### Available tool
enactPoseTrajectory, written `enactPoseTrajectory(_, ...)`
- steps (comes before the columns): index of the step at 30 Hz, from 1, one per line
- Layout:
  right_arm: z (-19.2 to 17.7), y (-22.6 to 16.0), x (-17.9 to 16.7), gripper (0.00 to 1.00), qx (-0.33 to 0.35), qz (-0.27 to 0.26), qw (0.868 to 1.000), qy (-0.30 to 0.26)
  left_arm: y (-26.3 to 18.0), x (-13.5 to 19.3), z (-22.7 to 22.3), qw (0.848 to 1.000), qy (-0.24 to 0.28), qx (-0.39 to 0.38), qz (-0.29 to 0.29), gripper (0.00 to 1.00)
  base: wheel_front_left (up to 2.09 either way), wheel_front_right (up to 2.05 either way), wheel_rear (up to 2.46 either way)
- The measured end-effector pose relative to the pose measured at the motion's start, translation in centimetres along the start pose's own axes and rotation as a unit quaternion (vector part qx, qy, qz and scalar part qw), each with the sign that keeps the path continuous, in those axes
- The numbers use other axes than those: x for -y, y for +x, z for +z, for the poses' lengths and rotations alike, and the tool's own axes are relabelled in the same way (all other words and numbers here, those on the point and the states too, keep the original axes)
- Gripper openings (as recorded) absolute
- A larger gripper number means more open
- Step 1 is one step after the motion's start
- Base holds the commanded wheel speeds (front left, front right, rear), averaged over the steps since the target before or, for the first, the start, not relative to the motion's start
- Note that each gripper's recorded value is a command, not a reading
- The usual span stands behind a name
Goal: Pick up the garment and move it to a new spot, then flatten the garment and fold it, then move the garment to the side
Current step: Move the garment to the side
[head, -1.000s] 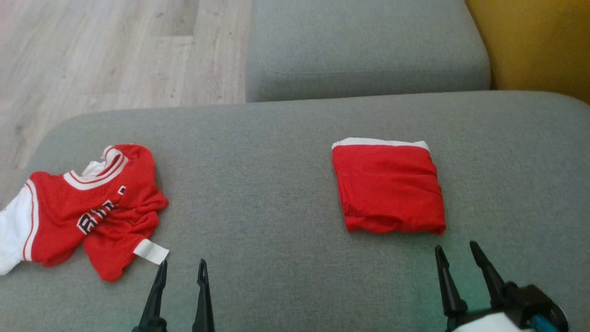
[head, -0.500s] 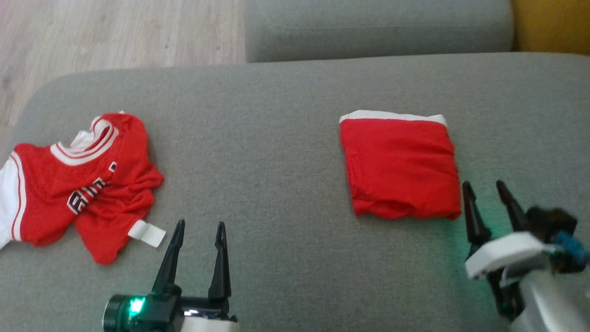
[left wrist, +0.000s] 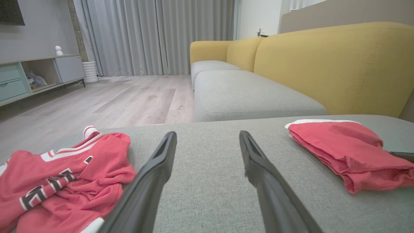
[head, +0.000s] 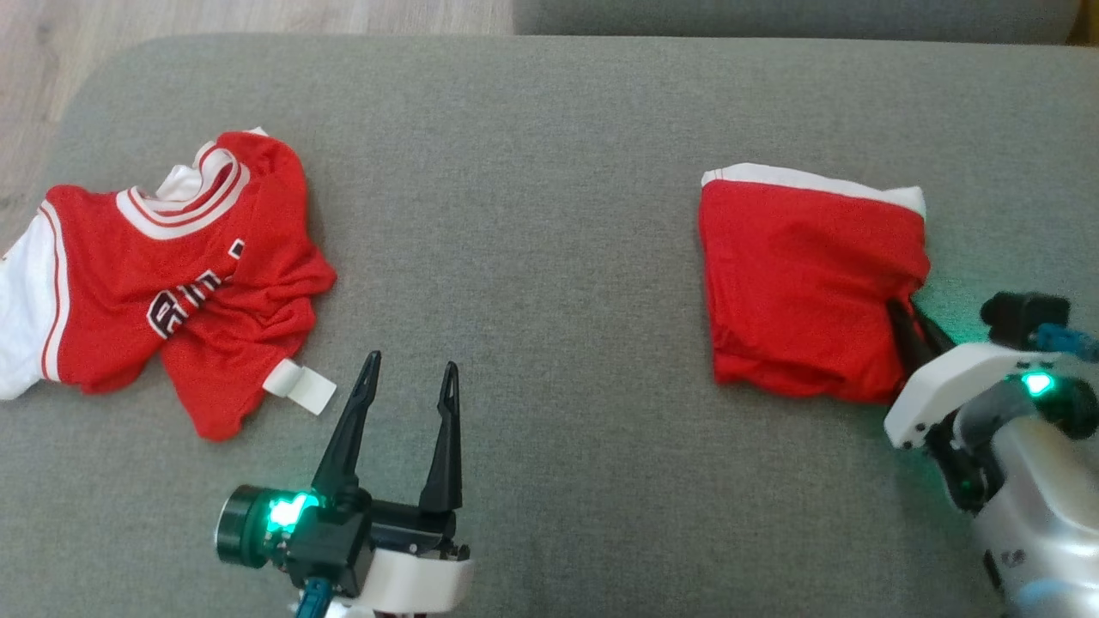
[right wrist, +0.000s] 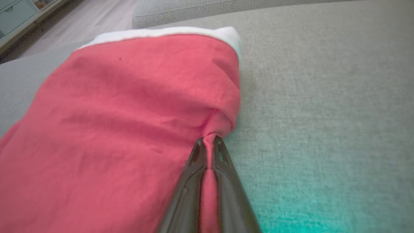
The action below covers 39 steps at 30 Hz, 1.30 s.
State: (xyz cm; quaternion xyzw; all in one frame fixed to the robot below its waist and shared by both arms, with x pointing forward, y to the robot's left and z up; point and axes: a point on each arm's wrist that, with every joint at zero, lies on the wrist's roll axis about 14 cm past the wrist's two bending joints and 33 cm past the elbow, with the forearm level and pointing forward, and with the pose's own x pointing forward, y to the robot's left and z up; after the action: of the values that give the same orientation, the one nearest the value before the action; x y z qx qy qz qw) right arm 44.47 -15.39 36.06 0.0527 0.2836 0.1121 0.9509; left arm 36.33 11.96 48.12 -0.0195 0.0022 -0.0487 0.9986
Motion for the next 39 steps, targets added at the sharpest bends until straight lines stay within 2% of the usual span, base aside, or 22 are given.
enactPoseTrajectory(5,1.5,-0.3,2.8,0.0,0.018,-0.019,0.999,-0.026,0.5,0.5,-0.3,1.0,-0.005,-0.003,-0.009,1.0,0.0,0.0,0.0)
enactPoseTrajectory(10,2.2,-1.7,8.9,0.0,0.007,-0.075,0.995,-0.061,1.9,2.2,-0.2,0.999,-0.02,0.001,-0.038,1.0,0.0,0.0,0.0)
enactPoseTrajectory(14,4.3,-2.5,14.7,0.0,-0.001,-0.13,0.987,-0.094,4.5,3.7,0.5,0.997,-0.014,0.024,-0.071,1.0,0.0,0.0,0.0)
enactPoseTrajectory(15,4.3,-2.5,14.7,0.0,-0.001,-0.13,0.987,-0.094,4.5,3.7,0.5,0.997,-0.014,0.024,-0.071,1.0,0.0,0.0,0.0)
enactPoseTrajectory(16,5.5,-3.0,17.8,0.0,-0.005,-0.162,0.981,-0.11,6.0,4.4,0.5,0.996,-0.012,0.032,-0.086,1.0,0.0,0.0,0.0)
enactPoseTrajectory(17,5.5,-3.0,17.8,0.0,-0.005,-0.162,0.981,-0.11,6.0,4.4,0.5,0.996,-0.012,0.032,-0.086,1.0,0.0,0.0,0.0)
enactPoseTrajectory(20,6.9,-3.5,21.5,0.0,-0.004,-0.202,0.97,-0.131,7.8,5.3,-0.6,0.994,-0.02,0.028,-0.101,1.0,0.0,0.0,0.0)
enactPoseTrajectory(22,7.0,-3.1,22.7,0.0,-0.009,-0.214,0.968,-0.132,8.7,5.9,-1.6,0.993,-0.027,0.019,-0.113,1.0,0.0,0.0,0.0)
enactPoseTrajectory(25,7.2,-3.1,24.7,0.0,-0.022,-0.236,0.956,-0.172,9.8,6.3,-3.1,0.992,-0.036,0.007,-0.119,1.0,0.0,0.0,0.0)
enactPoseTrajectory(32,8.1,-4.2,28.2,0.0,-0.048,-0.291,0.934,-0.201,11.0,6.4,-5.1,0.992,-0.053,-0.009,-0.118,1.0,0.0,0.0,0.0)
enactPoseTrajectory(33,8.1,-4.3,28.3,0.12,-0.049,-0.295,0.933,-0.2,11.1,6.3,-5.0,0.992,-0.053,-0.009,-0.117,1.0,0.0,0.0,0.0)
enactPoseTrajectory(34,8.3,-4.4,28.2,0.33,-0.048,-0.295,0.931,-0.211,11.1,6.1,-5.0,0.992,-0.054,-0.009,-0.114,1.0,0.0,0.0,0.0)
enactPoseTrajectory(35,8.4,-4.5,28.2,0.83,-0.052,-0.296,0.927,-0.222,11.1,6.0,-5.0,0.992,-0.054,-0.01,-0.113,1.0,0.0,0.0,0.0)
enactPoseTrajectory(36,8.5,-4.6,28.2,1.0,-0.052,-0.3,0.925,-0.229,11.1,5.9,-5.0,0.992,-0.054,-0.01,-0.111,1.0,0.0,0.0,0.0)
enactPoseTrajectory(39,9.3,-4.7,27.2,1.0,-0.041,-0.3,0.92,-0.248,11.1,5.5,-4.5,0.993,-0.051,-0.004,-0.104,1.0,0.0,0.0,0.0)
